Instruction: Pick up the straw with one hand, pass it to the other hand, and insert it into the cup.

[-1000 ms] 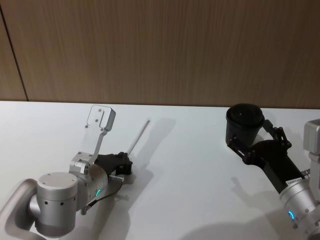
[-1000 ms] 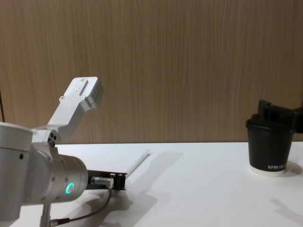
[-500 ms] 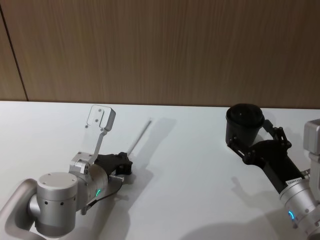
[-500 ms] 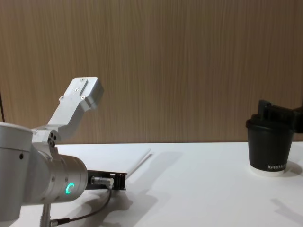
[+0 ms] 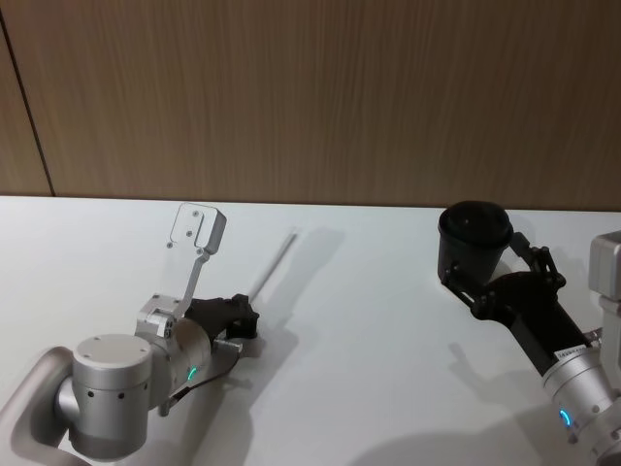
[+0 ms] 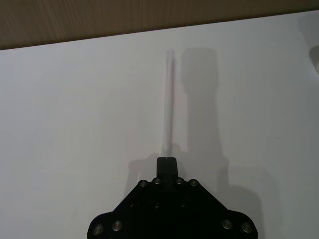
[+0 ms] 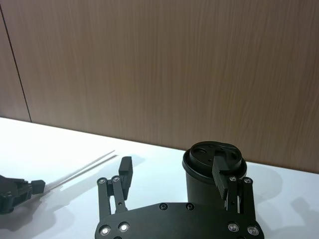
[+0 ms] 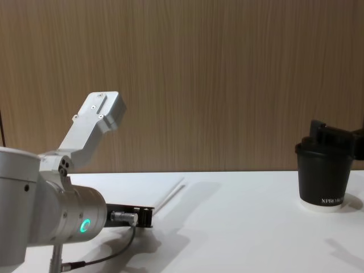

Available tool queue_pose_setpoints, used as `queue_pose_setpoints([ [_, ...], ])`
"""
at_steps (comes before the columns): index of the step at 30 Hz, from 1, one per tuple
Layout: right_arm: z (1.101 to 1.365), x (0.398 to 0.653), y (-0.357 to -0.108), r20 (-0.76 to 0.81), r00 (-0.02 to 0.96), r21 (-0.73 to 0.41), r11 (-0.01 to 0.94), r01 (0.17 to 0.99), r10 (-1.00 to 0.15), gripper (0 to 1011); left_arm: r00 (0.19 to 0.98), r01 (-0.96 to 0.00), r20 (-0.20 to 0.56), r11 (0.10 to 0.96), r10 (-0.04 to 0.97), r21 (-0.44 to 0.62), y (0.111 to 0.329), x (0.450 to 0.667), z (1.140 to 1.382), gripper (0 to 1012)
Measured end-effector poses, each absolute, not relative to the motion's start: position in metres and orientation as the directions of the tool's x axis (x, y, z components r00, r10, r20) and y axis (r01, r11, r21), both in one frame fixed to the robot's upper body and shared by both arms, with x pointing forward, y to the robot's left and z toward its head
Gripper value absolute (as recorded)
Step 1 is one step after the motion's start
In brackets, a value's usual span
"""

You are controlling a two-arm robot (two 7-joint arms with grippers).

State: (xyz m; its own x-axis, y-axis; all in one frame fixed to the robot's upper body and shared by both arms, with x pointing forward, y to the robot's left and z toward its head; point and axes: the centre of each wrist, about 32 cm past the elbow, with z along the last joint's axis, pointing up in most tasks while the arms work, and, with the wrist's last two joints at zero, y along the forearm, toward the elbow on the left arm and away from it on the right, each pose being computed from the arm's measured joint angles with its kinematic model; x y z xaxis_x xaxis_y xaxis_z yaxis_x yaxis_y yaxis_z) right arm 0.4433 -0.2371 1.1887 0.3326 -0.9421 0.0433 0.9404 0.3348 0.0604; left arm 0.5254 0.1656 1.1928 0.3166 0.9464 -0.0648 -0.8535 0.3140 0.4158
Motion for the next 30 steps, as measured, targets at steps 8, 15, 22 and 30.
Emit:
queue_pose_setpoints([
  [8, 1.189, 0.443, -0.237, 0.043, 0.333, 0.060, 0.335, 0.940, -0.942, 1001, 0.351, -0.860, -0.050, 0.343, 0.935, 0.378, 0.165, 0.525, 1.192, 0],
  [15, 1.189, 0.443, -0.237, 0.043, 0.333, 0.060, 0.335, 0.940, -0.942, 1001, 0.398, -0.871, -0.016, 0.383, 0.917, 0.308, 0.168, 0.523, 1.198, 0],
  [22, 1.189, 0.443, -0.237, 0.043, 0.333, 0.060, 0.335, 0.940, -0.942, 1001, 0.438, -0.875, 0.023, 0.421, 0.899, 0.241, 0.171, 0.522, 1.206, 0],
  [30, 1.189, 0.443, -0.237, 0.043, 0.333, 0.060, 0.335, 0.940, -0.942, 1001, 0.498, -0.864, 0.094, 0.484, 0.862, 0.138, 0.177, 0.523, 1.220, 0],
])
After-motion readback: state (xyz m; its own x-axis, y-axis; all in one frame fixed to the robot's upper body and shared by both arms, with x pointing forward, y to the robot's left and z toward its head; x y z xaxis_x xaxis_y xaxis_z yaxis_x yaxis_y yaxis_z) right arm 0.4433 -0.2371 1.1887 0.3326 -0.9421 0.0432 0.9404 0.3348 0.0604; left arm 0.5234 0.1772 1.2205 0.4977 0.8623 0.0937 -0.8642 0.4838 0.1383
